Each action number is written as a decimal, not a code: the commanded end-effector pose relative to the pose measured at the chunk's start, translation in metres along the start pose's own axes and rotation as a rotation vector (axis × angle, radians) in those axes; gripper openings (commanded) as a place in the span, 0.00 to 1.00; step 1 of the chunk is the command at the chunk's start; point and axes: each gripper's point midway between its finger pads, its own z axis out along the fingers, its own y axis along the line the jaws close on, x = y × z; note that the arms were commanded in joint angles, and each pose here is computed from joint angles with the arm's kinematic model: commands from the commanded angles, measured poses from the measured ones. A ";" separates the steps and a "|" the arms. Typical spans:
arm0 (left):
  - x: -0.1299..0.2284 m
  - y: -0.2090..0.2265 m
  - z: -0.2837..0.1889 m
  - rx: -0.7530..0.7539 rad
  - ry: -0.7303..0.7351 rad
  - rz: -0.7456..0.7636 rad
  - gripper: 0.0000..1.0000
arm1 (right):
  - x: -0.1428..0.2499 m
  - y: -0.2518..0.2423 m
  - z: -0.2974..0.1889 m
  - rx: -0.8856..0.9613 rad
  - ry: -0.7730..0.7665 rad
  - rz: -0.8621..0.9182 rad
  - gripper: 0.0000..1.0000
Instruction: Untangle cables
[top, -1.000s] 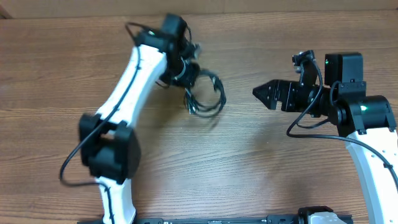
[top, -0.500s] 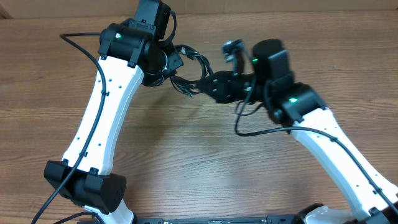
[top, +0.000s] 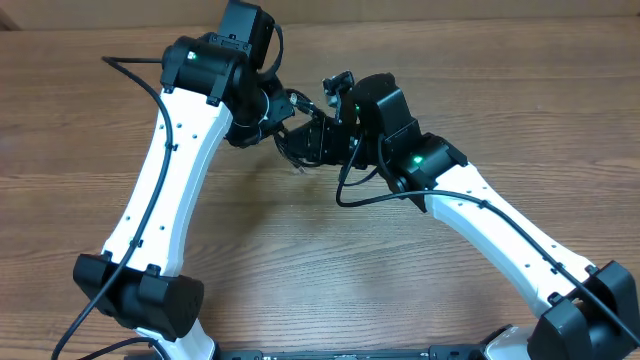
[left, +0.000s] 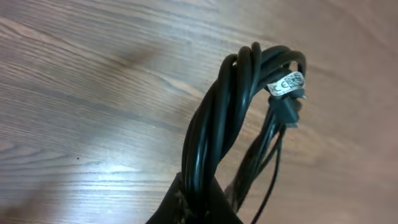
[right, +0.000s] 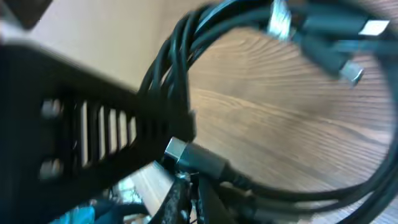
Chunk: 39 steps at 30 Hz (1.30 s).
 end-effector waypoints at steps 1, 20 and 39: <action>0.032 -0.030 -0.008 0.171 0.138 0.207 0.04 | -0.020 -0.025 0.002 0.131 -0.108 0.059 0.04; 0.010 -0.023 -0.014 0.286 0.033 0.912 0.04 | -0.023 -0.028 -0.106 0.054 -0.021 -0.106 0.45; 0.053 -0.061 -0.027 0.487 0.204 0.631 0.04 | -0.028 -0.065 -0.045 0.200 -0.046 0.033 0.04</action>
